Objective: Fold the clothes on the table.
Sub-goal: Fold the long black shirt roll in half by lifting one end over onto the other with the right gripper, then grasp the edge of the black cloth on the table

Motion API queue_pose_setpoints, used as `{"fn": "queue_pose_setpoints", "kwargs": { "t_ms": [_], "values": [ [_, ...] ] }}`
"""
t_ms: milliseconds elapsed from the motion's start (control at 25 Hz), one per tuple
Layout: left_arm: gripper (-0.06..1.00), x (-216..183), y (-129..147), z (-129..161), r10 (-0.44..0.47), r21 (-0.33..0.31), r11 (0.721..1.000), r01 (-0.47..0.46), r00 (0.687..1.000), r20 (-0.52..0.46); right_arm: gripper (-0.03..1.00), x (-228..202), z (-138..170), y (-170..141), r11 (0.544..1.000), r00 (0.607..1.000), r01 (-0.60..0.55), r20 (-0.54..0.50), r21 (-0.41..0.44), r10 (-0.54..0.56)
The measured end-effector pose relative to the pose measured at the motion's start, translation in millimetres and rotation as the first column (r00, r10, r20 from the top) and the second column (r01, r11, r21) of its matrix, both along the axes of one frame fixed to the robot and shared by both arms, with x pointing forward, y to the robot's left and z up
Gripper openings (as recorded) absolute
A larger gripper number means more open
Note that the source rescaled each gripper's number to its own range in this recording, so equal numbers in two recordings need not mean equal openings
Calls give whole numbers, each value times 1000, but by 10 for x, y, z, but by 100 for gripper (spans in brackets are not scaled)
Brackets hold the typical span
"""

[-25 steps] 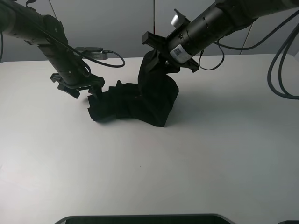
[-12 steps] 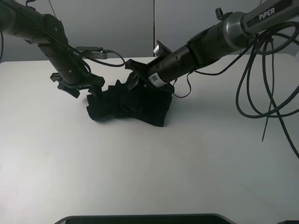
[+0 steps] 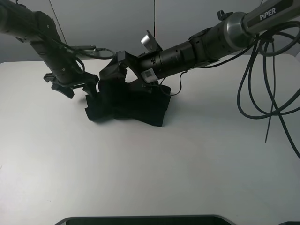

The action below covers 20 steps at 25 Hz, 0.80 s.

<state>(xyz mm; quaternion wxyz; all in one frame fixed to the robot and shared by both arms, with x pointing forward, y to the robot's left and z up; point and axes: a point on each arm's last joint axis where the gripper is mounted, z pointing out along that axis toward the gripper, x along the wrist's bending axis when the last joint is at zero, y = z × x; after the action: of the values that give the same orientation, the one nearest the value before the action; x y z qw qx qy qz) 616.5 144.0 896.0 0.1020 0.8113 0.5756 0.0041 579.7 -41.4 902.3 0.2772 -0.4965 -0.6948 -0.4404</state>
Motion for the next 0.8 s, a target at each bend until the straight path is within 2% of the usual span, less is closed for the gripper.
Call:
{"fn": "queue_pose_setpoints", "kwargs": {
  "t_ms": [120, 240, 400, 480, 640, 680, 760, 800],
  "values": [
    [99, 86, 100, 182, 23, -43, 999, -22, 1000, 18, 98, 3, 5, -24, 999, 999, -10, 39, -53, 12],
    [99, 135, 177, 432, 32, -101, 995, -26, 998, 52, 98, 29, 120, -78, 991, 992, 8, 128, -137, 10],
    [99, 115, 204, 678, 5, -138, 990, 6, 997, 80, 98, 34, 390, -182, 964, 961, 27, 272, -263, 48],
    [99, 88, 181, 775, -12, -170, 985, 27, 996, 87, 99, 18, 496, -262, 933, 938, 26, 332, -360, 102],
    [100, 12, 71, 953, -58, -297, 951, 83, 994, 91, 99, 7, 612, -477, 814, 902, 65, 383, -577, 199],
    [100, -11, 31, 979, -76, -313, 944, 102, 993, 94, 99, 17, 613, -543, 780, 906, 85, 375, -620, 199],
    [100, -56, -65, 1017, -106, -330, 934, 134, 989, 101, 99, 59, 595, -741, 675, 906, 118, 357, -728, 227],
    [100, -86, -126, 1023, -129, -330, 931, 156, 986, 105, 99, 81, 581, -831, 637, 916, 135, 340, -759, 212]
  ]
}}
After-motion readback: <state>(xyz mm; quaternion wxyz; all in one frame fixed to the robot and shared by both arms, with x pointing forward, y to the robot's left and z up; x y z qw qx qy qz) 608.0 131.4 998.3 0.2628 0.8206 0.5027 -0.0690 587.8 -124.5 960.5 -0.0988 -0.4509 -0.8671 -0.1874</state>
